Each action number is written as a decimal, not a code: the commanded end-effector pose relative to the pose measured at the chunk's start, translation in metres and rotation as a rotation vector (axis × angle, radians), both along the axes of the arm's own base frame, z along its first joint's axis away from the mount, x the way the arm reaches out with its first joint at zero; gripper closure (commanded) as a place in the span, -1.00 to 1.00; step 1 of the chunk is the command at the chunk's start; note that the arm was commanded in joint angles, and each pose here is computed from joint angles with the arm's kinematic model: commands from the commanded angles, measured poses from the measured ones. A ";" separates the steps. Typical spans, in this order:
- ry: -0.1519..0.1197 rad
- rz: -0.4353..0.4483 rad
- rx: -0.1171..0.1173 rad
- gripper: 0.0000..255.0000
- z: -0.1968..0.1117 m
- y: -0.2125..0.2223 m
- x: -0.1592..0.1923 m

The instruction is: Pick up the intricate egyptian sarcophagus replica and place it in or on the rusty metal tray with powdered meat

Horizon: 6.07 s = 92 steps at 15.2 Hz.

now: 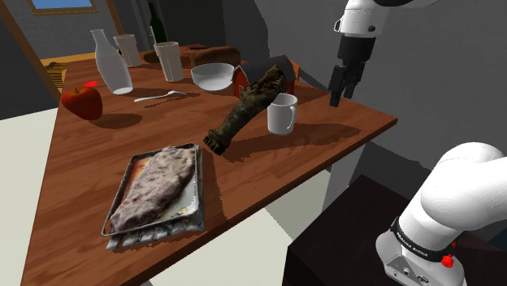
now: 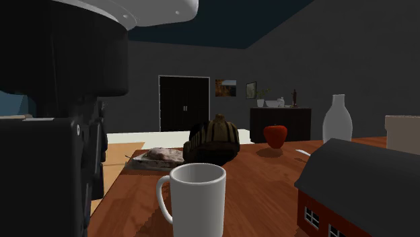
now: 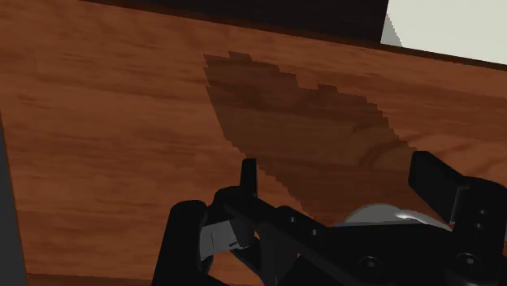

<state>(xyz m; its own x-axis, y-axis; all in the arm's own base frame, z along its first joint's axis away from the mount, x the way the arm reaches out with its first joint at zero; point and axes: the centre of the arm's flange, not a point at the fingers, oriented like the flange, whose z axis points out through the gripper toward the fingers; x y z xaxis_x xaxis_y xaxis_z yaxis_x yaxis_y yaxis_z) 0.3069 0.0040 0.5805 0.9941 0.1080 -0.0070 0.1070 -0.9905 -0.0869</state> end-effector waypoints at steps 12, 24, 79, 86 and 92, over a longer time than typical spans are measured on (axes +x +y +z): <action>-0.275 -0.571 0.128 -1.00 0.018 0.124 0.002; -0.423 -0.877 0.197 -1.00 0.009 0.185 0.044; -0.423 -0.877 0.197 1.00 0.141 0.342 0.027; -0.423 -0.877 0.197 1.00 0.152 0.433 0.015; -0.423 -0.877 0.197 1.00 0.134 0.455 0.012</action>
<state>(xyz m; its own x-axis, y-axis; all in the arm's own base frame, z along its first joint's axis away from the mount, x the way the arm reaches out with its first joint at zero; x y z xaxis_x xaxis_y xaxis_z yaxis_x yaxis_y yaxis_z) 0.3189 0.4585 0.7192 0.6397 -0.7054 0.3053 -0.5972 -0.7062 -0.3803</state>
